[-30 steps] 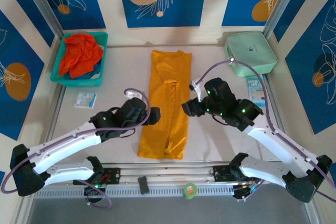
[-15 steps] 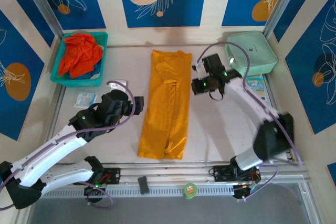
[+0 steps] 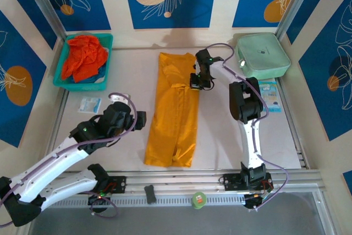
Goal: Fold and stack the t-shirts
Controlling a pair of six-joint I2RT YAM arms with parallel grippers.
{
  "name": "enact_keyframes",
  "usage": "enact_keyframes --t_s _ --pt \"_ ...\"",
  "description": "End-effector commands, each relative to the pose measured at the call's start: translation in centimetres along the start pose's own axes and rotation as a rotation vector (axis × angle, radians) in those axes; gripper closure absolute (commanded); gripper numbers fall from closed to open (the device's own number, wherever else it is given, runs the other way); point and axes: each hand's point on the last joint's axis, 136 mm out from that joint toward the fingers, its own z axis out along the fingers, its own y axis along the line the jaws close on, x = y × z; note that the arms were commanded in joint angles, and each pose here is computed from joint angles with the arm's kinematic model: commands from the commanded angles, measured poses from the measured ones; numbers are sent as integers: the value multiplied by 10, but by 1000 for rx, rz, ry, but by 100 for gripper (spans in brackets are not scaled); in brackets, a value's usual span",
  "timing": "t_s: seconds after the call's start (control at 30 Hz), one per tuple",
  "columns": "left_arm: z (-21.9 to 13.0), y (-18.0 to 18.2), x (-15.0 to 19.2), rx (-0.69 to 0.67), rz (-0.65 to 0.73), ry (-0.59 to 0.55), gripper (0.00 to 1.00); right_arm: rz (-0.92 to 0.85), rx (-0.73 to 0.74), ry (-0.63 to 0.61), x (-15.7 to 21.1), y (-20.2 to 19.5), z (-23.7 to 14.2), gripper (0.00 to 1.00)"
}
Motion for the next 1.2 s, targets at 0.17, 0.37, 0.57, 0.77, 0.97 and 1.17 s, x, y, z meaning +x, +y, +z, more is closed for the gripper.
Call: enact_keyframes --t_s 0.17,0.37,0.57,0.77,0.97,1.17 --pt "8 6 19 -21 -11 74 0 103 60 76 -14 -30 37 100" --pt "13 5 23 -32 -17 95 1 123 61 68 -38 -38 43 100" --pt "18 5 22 -43 -7 97 1 66 18 38 -47 -20 23 100" --pt "13 -11 -16 5 59 -29 1 -103 -61 -168 -62 25 -86 83" --pt "-12 -27 -93 23 168 -306 1 -406 -137 -437 -16 71 -226 62" --pt "-41 -69 -138 177 414 -626 0 -899 -124 -591 91 83 -271 40"
